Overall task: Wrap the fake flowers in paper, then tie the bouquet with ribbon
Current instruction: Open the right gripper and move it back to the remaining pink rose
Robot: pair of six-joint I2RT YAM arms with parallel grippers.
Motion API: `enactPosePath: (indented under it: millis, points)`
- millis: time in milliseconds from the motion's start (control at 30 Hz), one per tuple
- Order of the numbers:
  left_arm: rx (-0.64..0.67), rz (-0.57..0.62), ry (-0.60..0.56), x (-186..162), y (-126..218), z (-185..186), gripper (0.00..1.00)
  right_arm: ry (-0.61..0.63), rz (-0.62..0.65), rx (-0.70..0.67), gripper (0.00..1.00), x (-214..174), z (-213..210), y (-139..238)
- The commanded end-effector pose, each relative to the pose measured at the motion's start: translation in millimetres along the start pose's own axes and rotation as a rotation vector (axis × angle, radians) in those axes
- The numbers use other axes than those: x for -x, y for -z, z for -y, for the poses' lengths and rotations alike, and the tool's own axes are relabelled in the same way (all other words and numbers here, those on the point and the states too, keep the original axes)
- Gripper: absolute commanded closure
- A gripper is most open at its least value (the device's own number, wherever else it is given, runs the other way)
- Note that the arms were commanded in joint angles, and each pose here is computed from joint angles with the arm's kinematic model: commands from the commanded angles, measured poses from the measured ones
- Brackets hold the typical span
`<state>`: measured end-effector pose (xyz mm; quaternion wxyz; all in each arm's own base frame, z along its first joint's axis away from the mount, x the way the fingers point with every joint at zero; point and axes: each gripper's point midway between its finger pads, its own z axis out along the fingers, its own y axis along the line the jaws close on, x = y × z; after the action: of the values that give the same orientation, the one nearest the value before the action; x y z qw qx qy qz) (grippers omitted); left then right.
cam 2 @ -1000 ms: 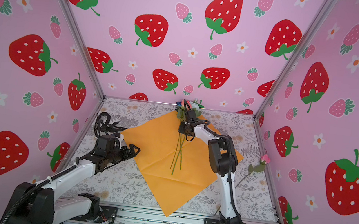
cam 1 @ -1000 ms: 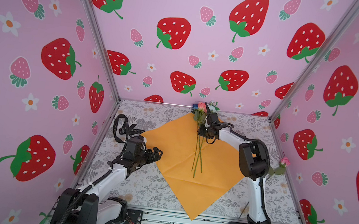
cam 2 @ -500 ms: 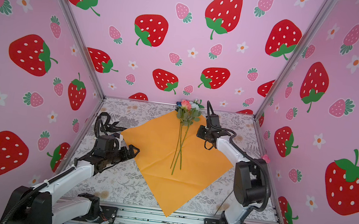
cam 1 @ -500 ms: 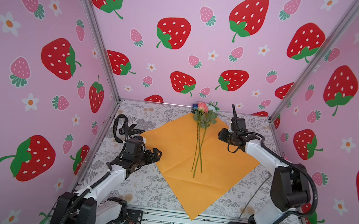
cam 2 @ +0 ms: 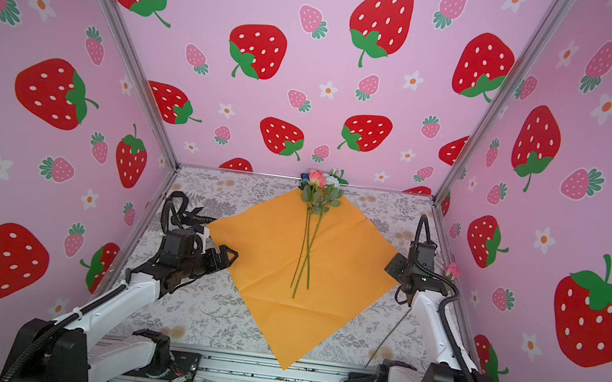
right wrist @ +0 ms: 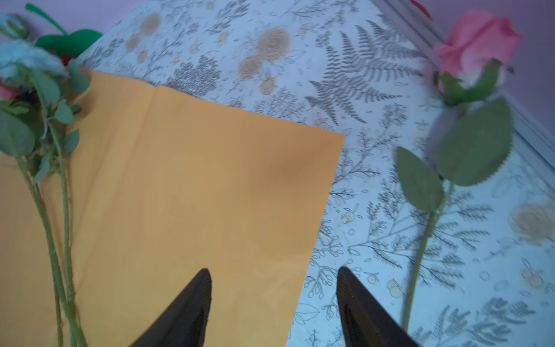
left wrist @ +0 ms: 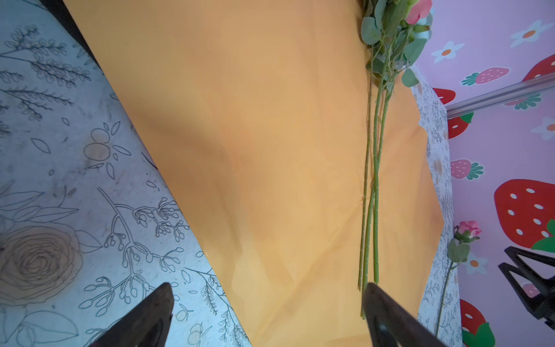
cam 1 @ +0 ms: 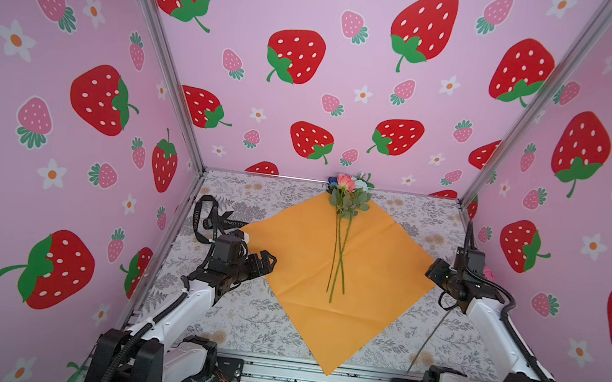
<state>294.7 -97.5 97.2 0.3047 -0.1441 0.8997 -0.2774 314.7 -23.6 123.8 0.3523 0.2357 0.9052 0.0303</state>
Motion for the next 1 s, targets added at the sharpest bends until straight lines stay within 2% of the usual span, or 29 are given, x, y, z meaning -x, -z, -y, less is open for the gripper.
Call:
enactPosePath:
  millis: [0,200,433,467,567,733,967]
  points:
    - [-0.034,0.017,-0.019,11.2,7.6,16.1,0.01,-0.026,0.001,-0.142,0.2,-4.6,39.9,1.3]
    - [-0.033,0.027,-0.012,9.7,13.1,17.5,0.01,-0.08,-0.023,-0.216,0.06,-5.8,73.7,-15.9]
    - [-0.049,0.026,-0.01,13.7,14.7,27.3,0.01,-0.119,-0.026,-0.198,0.04,0.5,90.4,-38.1]
    - [-0.049,0.027,-0.012,14.3,14.8,29.0,0.01,-0.125,-0.027,-0.195,0.0,1.0,92.7,-40.9]
    - [-0.046,0.03,-0.015,14.6,14.5,31.5,0.01,-0.141,-0.035,-0.192,0.01,2.2,98.6,-48.9]
    - [-0.039,0.025,-0.019,11.8,12.2,33.7,0.01,-0.171,-0.037,-0.162,0.1,5.4,97.9,-60.4]
    - [-0.031,0.014,-0.022,7.5,9.4,33.1,0.01,-0.192,-0.034,-0.185,0.15,14.8,102.7,-76.5]
